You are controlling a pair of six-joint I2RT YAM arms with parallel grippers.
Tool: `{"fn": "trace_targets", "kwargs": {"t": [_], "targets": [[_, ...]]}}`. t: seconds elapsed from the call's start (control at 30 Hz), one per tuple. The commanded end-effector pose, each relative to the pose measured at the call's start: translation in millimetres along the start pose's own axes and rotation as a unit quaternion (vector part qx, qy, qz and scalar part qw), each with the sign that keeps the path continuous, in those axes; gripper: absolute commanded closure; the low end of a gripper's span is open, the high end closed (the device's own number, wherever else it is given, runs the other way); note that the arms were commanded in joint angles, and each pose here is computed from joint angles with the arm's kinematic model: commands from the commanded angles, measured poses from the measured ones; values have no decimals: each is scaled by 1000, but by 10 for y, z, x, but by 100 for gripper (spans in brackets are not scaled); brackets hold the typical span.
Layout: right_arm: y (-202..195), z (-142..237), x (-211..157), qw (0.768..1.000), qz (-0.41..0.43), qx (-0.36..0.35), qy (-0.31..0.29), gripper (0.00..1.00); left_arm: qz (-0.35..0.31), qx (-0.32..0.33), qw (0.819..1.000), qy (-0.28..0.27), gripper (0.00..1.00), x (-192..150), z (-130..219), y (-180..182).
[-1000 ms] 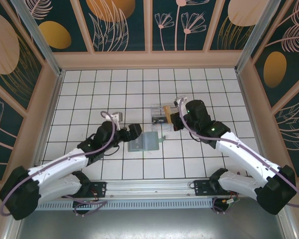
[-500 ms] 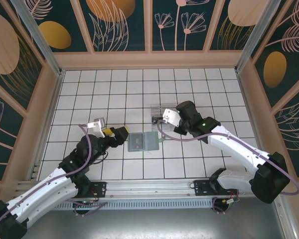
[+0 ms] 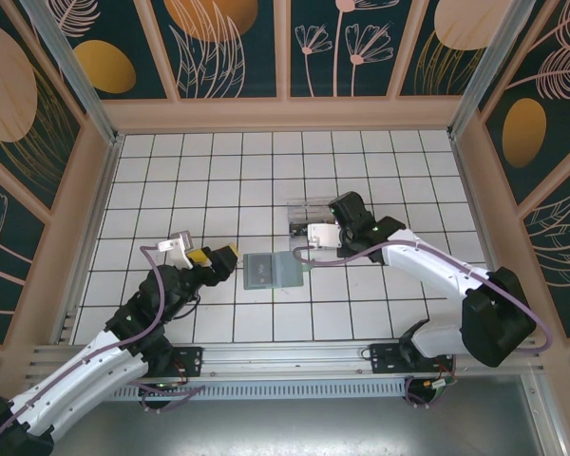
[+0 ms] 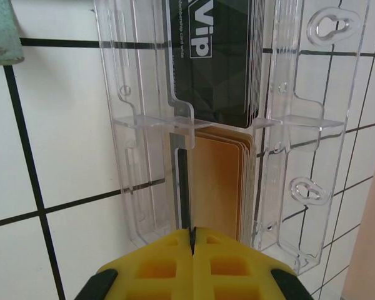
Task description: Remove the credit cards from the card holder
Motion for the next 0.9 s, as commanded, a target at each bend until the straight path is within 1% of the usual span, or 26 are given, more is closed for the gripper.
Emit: {"fn": "trace_targets", "kwargs": {"t": [0.0, 0.2, 0.87], "targets": [[-78, 2, -22, 1000, 8, -13, -8, 100, -3, 11, 1000, 5, 2, -65, 4, 57], [-114, 1, -123, 1000, -10, -19, -10, 100, -3, 12, 1000, 6, 2, -83, -9, 66], [-87, -197, -184, 1000, -15, -18, -13, 99, -5, 16, 1000, 12, 1, -118, -24, 87]]}}
Point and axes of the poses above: each hand's point on the last joint's axis, 136 mm out from that joint toward the fingers, its own z axis back along the fingers, its own y axis along the line the jaws close on, x = y × z, the point moved 6 cm from there along z, back along the fingers, and after that the axes turned 14 degrees about -z, right-handed, at the moved point
